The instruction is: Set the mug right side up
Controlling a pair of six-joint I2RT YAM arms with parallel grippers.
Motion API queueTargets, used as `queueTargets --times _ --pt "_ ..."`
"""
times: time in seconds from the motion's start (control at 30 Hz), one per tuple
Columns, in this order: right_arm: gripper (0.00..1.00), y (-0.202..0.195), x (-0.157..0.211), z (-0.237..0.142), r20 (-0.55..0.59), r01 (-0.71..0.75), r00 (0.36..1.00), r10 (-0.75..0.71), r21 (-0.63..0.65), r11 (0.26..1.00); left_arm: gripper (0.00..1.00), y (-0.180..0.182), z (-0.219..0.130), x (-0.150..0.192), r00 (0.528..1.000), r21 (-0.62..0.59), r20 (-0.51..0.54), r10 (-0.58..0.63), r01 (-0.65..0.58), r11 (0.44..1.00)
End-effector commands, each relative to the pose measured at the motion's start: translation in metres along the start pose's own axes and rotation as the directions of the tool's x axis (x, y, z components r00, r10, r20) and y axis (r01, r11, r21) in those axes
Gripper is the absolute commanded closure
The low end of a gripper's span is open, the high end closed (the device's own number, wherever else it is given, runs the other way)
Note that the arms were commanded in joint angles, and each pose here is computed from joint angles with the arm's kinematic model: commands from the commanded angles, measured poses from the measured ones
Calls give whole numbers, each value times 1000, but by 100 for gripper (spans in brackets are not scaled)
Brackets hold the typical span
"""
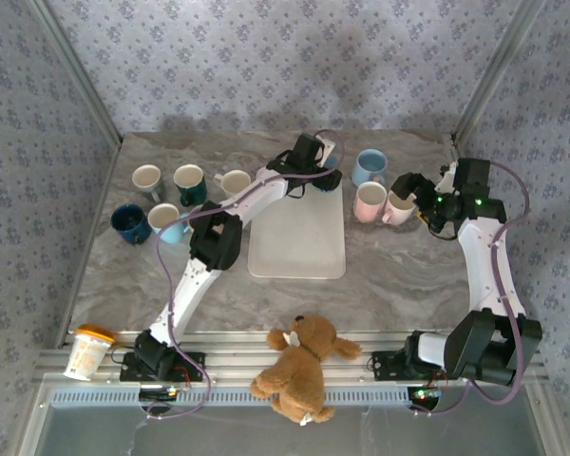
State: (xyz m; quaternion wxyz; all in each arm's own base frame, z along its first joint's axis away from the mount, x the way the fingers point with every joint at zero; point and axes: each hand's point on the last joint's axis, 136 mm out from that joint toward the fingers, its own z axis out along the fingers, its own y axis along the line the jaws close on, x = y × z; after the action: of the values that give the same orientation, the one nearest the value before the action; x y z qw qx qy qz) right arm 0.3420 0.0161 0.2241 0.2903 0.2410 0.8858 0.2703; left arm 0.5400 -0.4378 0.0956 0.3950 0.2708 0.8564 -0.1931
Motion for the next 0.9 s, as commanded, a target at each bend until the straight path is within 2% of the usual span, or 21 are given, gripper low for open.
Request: queueTargets --times 0.0,0.2,0.67,0.87 --pt "0 2 -1 -5 2 51 999 -51 28 998 26 -12 3 -13 999 54 44 17 -19 998" --pt "0 4 -3 -6 19 71 997 -72 20 997 43 -19 -5 -20 998 85 53 33 -37 996" --pt "0 1 -1 4 44 111 993 -111 -1 994 47 -31 -71 -55 989 112 142 42 -58 992" --pt "8 16 -5 2 103 210 974 -203 -62 976 48 -39 -110 -59 988 148 151 -7 -16 989"
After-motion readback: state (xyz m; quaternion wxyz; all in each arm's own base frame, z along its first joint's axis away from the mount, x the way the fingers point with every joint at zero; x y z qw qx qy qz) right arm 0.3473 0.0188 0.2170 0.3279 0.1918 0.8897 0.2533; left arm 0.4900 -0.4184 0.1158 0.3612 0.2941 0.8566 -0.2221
